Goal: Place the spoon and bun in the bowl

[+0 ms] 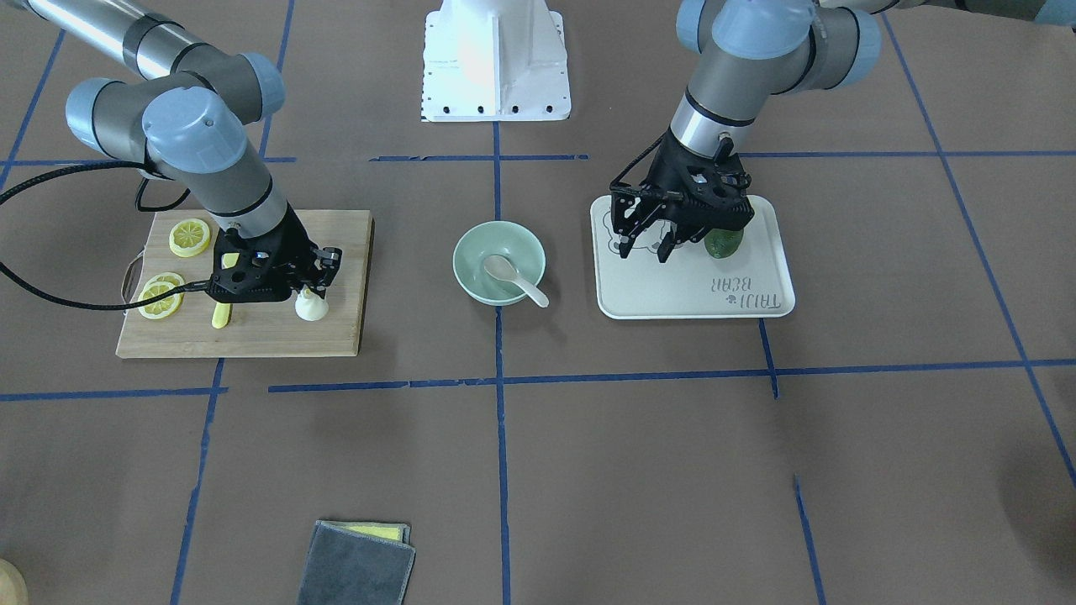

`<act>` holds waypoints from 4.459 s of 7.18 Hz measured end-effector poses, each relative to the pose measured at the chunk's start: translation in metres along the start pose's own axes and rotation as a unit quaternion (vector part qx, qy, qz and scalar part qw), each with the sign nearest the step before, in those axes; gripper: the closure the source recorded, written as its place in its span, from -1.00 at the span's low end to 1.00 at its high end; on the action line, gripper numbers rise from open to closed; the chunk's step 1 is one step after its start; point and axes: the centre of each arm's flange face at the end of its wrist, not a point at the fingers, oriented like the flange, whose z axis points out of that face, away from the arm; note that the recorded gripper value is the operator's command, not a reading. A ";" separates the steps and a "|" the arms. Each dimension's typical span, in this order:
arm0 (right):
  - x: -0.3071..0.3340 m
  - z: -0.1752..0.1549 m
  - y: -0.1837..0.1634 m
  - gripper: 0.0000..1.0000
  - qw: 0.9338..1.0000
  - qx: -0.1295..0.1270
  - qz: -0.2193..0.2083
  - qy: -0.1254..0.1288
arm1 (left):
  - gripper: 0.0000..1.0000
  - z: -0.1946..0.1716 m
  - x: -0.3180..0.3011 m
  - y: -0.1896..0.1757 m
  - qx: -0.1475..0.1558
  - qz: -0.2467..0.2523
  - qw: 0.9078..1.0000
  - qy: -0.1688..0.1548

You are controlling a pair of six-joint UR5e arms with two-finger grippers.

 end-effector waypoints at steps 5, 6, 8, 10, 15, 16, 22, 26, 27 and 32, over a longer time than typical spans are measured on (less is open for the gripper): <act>-0.137 -0.025 0.055 0.10 0.992 -0.008 0.100 -0.077 | -0.16 -0.024 -0.018 0.011 0.004 0.004 1.000 0.008; -0.154 -0.020 0.071 -0.27 0.991 -0.004 0.104 -0.080 | -0.21 -0.026 -0.019 0.012 0.004 0.004 1.000 0.009; -0.176 -0.015 0.080 -0.51 0.991 0.000 0.105 -0.084 | -0.27 -0.027 -0.019 0.013 0.004 0.004 1.000 0.010; -0.187 -0.009 0.078 -0.99 0.991 0.001 0.107 -0.081 | -0.28 -0.027 -0.019 0.013 0.005 0.004 1.000 0.010; -0.056 -0.035 0.002 -1.00 0.991 -0.033 0.114 -0.059 | -0.39 -0.021 -0.064 0.016 -0.001 0.043 0.999 -0.018; 0.004 -0.040 -0.009 -1.00 0.995 -0.031 0.081 -0.043 | -0.51 -0.024 -0.086 0.009 0.001 0.071 0.997 -0.031; 0.364 -0.142 -0.061 -1.00 0.995 -0.037 -0.088 0.028 | -1.00 -0.137 -0.353 -0.081 -0.012 0.246 0.963 -0.108; 0.435 -0.201 -0.072 -1.00 0.989 -0.055 -0.129 0.050 | -1.00 -0.183 -0.497 -0.077 -0.069 0.189 0.974 -0.107; 0.434 -0.202 -0.073 -1.00 0.988 -0.055 -0.133 0.051 | -1.00 -0.182 -0.513 -0.063 -0.083 0.167 0.976 -0.108; 0.429 -0.194 -0.073 -1.00 0.987 -0.063 -0.135 0.055 | -1.00 -0.172 -0.527 -0.030 -0.106 0.126 0.986 -0.041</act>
